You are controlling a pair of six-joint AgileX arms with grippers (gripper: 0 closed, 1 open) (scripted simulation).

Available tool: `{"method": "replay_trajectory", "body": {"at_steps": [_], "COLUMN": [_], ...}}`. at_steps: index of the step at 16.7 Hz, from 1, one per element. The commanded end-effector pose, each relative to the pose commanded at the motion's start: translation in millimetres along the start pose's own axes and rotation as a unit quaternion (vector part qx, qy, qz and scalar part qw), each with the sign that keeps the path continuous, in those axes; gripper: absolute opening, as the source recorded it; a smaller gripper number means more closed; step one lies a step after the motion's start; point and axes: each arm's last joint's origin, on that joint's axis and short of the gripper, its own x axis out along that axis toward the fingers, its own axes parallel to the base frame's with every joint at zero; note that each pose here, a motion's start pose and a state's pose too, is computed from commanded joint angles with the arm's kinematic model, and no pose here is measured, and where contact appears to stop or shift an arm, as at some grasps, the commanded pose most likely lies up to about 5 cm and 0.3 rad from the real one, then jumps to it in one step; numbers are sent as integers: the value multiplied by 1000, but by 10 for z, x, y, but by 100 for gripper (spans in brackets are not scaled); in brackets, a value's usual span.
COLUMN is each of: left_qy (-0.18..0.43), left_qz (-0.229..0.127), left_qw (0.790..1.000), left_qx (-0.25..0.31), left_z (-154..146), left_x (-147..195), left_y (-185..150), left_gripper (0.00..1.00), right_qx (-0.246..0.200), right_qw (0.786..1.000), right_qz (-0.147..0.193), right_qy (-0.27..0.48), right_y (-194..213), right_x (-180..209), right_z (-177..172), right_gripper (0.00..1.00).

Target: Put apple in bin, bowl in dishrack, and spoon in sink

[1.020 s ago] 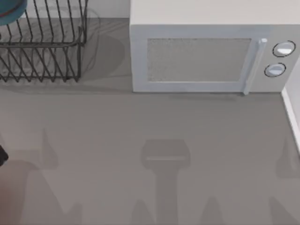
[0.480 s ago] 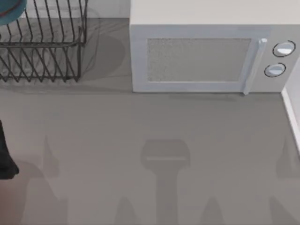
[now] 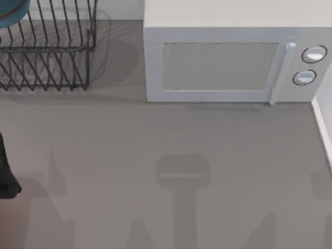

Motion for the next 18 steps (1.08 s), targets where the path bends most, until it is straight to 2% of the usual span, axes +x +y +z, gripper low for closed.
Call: {"method": "replay_trajectory", "body": {"at_steps": [2, 4, 7, 10, 12, 14, 18], "left_qy": [0, 0, 0, 0, 0, 0, 0], "left_qz": [0, 0, 0, 0, 0, 0, 0], "left_qw": [1000, 1000, 1000, 1000, 1000, 1000, 1000], "left_qx": [0, 0, 0, 0, 0, 0, 0], "left_z": [0, 0, 0, 0, 0, 0, 0], "left_x": [0, 0, 0, 0, 0, 0, 0], "left_y": [0, 0, 0, 0, 0, 0, 0], "left_gripper": [100, 100, 100, 100, 100, 100, 100], "right_qx": [-9, -14, -14, -8, -4, -1, -1], "right_qw": [995, 979, 938, 890, 864, 850, 847], "right_qz": [-3, -1, 11, 29, 39, 44, 45], "right_qy": [100, 203, 346, 455, 501, 525, 529], "right_y": [-48, -107, -206, -304, -356, -388, -394], "right_x": [71, 175, 372, 563, 657, 711, 721], "right_z": [105, 204, 313, 370, 388, 401, 404], "right_gripper": [100, 100, 100, 100, 100, 100, 100]}}
